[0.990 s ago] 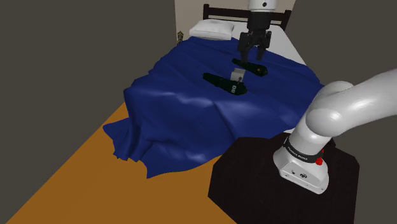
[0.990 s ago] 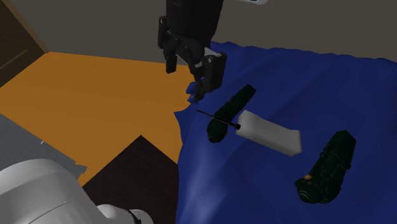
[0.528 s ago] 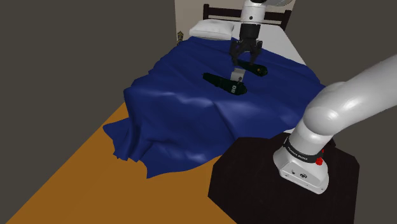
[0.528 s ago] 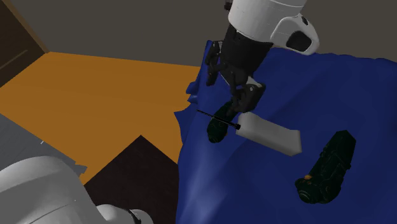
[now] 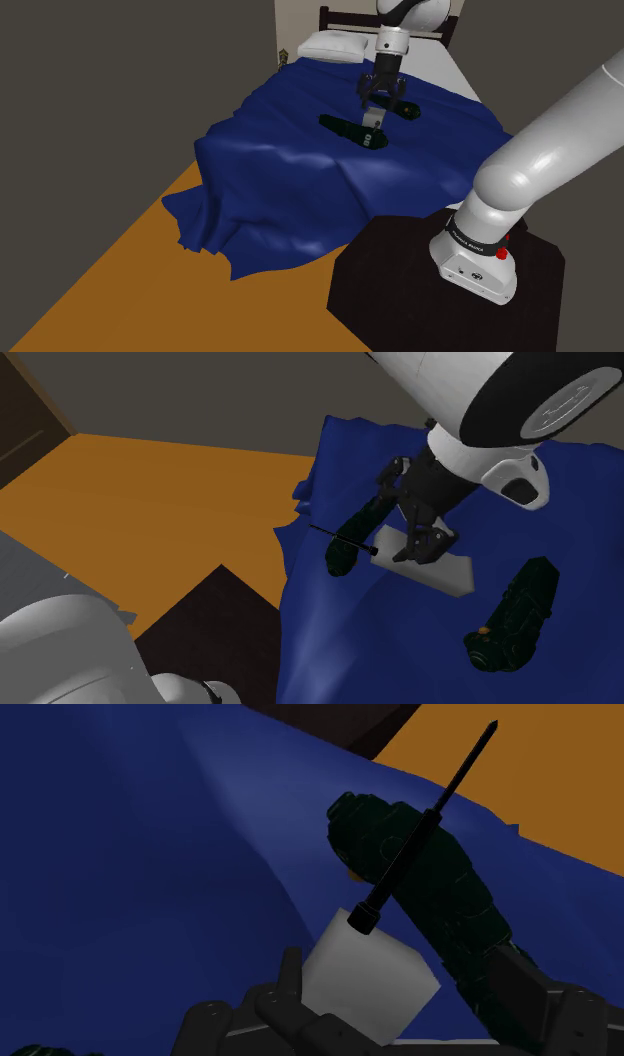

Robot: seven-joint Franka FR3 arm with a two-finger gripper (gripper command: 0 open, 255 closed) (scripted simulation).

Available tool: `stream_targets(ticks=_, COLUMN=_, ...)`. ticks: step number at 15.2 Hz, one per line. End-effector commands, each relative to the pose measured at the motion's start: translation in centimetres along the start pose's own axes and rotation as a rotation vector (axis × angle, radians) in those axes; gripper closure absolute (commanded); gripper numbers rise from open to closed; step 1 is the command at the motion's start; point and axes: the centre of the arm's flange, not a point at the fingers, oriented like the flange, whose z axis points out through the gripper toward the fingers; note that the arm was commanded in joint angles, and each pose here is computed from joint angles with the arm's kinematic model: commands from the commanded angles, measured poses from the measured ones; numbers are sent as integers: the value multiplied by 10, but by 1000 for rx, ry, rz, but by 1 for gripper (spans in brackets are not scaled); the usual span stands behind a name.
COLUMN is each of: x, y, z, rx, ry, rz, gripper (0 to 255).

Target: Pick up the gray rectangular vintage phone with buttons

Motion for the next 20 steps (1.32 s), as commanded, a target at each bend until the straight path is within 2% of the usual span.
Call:
stream_targets(ticks=1, x=8, y=4, z=9, rx=4, ry=-1, rz=12, gripper=0)
stream_targets(ticks=8, x=15, y=8, z=37, rx=4, ry=-1, rz=12, gripper=0)
stream_targets(ticks=9, x=15, y=9, z=38, rx=4, ry=0, rz=12, gripper=255)
stream_targets(ticks=18, x=15, y=8, z=37, rx=4, ry=-1, rz=12, gripper=255)
stream_targets(ticks=20, x=13, y=7, z=27, rx=4, ry=-1, rz=12, gripper=255)
